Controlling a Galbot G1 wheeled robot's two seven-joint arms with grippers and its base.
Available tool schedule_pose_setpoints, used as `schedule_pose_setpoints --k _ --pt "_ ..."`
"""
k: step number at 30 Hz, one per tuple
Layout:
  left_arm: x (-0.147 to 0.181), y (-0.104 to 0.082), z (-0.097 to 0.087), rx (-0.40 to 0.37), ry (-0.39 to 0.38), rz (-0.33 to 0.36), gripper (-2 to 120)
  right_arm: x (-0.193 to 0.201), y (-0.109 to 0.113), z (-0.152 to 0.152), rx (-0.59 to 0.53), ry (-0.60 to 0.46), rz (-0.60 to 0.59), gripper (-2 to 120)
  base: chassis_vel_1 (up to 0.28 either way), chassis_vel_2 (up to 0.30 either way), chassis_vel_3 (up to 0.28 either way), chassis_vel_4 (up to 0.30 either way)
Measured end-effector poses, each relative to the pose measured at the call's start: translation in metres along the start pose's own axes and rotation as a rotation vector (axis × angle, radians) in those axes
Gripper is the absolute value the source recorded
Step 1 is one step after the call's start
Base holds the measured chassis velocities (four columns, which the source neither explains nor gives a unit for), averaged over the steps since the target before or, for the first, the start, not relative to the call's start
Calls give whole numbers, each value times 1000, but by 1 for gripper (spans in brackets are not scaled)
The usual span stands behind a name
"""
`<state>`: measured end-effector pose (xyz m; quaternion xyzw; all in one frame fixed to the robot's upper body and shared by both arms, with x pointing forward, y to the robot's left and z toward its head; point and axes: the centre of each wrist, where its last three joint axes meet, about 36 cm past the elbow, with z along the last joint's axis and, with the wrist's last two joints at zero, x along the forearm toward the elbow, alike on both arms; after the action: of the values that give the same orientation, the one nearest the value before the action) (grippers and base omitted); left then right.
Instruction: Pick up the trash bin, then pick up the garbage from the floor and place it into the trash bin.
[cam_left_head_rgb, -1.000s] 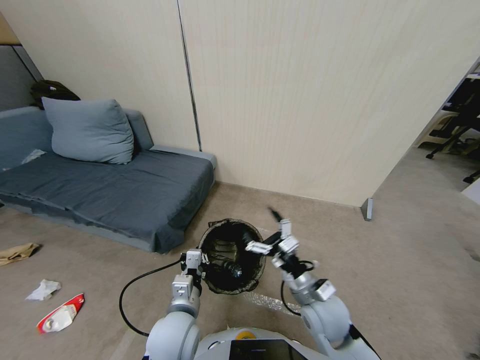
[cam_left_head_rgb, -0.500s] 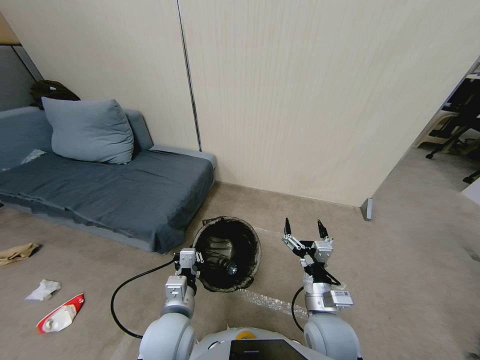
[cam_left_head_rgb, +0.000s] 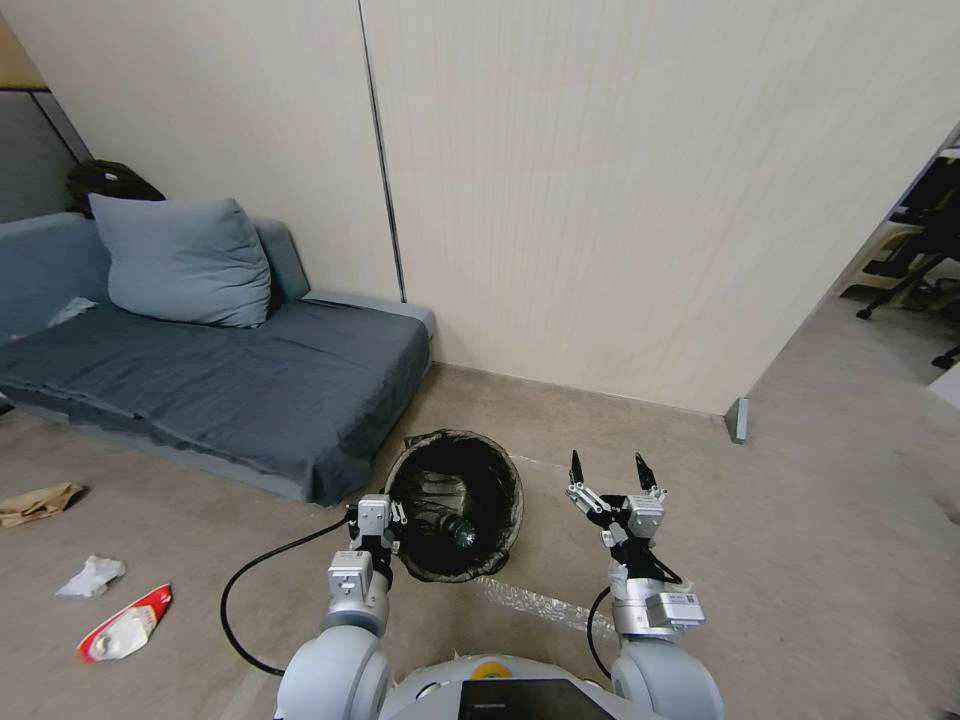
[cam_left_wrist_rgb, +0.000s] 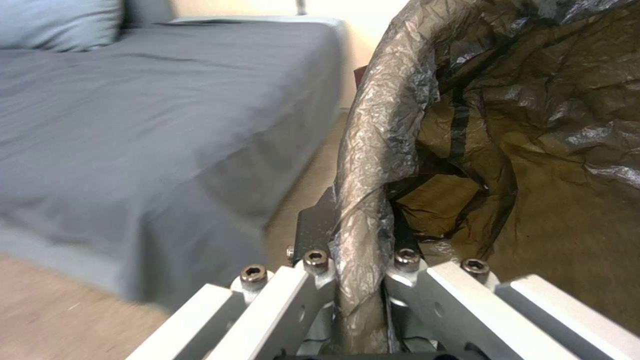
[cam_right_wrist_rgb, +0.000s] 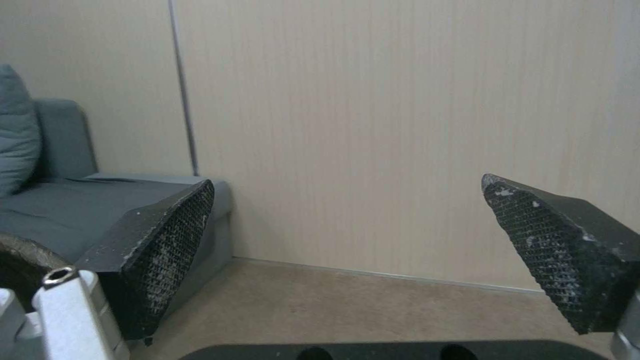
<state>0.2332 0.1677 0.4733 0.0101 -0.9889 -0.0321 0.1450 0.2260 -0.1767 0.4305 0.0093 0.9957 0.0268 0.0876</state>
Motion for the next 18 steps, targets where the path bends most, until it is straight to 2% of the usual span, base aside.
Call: schedule_pose_setpoints --k 18 --pt "2 0 -2 11 22 0 1 1 -2 7 45 -30 -32 100 98 100 99 106"
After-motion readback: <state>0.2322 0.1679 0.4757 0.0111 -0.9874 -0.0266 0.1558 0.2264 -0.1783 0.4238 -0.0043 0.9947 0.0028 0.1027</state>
